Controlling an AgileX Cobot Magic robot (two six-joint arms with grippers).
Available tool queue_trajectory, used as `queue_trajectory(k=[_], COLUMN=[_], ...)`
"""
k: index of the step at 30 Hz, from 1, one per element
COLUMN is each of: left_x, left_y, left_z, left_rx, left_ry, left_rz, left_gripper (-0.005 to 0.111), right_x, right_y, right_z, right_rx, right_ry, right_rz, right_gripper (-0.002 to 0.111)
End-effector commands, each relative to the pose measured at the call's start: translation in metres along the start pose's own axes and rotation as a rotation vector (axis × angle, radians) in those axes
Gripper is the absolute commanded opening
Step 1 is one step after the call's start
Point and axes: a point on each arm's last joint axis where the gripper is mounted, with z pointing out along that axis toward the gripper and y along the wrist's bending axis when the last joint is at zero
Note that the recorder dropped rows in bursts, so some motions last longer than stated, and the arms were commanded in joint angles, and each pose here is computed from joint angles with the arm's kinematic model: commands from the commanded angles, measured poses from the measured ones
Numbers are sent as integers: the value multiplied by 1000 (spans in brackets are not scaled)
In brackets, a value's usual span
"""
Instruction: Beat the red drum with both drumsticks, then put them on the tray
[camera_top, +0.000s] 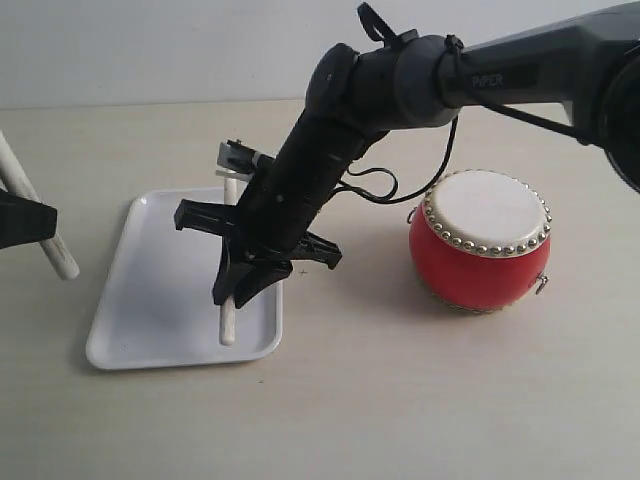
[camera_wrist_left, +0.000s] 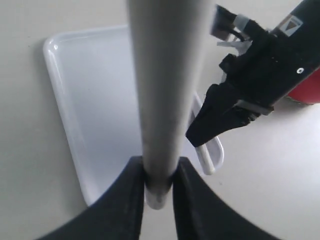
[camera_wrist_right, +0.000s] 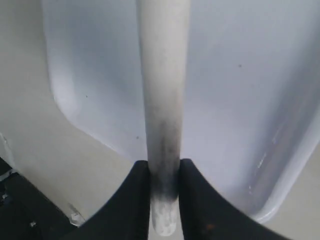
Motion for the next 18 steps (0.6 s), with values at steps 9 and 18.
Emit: queue_trajectory(k=[9, 18], left_x=[0, 0], left_y=[-1, -1], left_z=[-5, -5], left_rx=[-8, -2], left_ry=[-31, -36], left_rz=[7, -4], left_gripper=[0, 0], right_x=[-14, -14], right_y=[-16, -18], right_z=[13, 13], right_rx=[88, 107], right_ry=[-2, 1], right_rz=[85, 108], right_gripper=[10, 12])
